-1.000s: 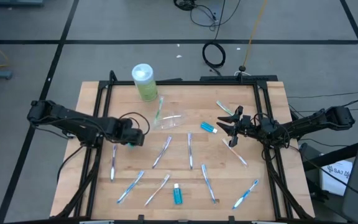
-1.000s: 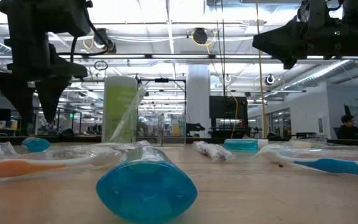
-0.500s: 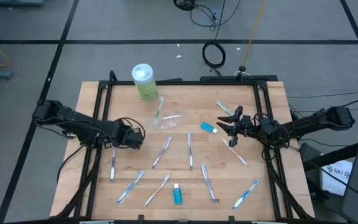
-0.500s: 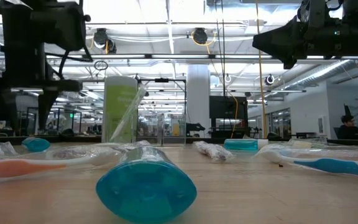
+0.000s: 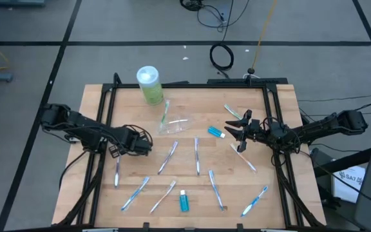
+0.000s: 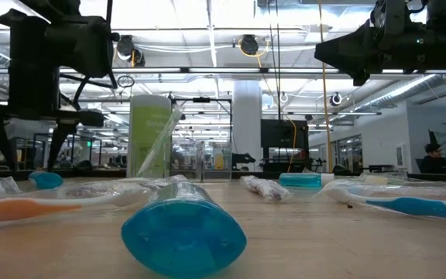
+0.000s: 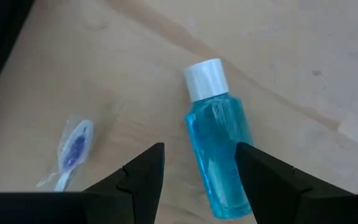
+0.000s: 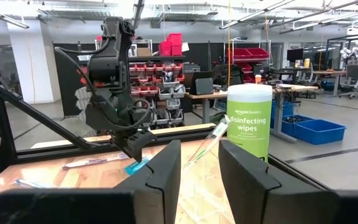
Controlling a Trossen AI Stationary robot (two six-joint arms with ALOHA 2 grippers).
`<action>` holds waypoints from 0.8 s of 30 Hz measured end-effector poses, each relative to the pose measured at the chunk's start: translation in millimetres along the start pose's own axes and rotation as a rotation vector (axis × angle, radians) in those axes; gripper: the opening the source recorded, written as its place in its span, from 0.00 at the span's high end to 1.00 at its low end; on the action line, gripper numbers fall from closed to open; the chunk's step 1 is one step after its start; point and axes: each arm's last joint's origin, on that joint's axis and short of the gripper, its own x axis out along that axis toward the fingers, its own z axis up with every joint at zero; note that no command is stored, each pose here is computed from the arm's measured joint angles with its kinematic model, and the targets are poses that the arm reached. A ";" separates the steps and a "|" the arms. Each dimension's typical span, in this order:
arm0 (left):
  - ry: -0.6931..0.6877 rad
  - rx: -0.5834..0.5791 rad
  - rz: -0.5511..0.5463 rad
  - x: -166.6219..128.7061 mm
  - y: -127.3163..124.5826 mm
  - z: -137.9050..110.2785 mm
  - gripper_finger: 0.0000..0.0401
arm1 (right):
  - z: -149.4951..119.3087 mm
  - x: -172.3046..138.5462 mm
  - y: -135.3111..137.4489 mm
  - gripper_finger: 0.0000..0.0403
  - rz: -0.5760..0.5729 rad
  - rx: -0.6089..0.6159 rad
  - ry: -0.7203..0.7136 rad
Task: Pick & Place toothbrushing station
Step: Put the top left mouthwash into the transparent organizer
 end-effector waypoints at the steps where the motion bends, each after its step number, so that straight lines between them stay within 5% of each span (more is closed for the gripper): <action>1: -0.007 -0.002 -0.006 0.4 -0.5 -0.1 0.49 | -0.1 0.0 0.0 0.75 0.000 0.000 0.001; 24: -0.065 0.001 0.015 17.8 -18.3 6.5 0.49 | -0.3 0.0 0.0 0.75 0.000 -0.001 0.003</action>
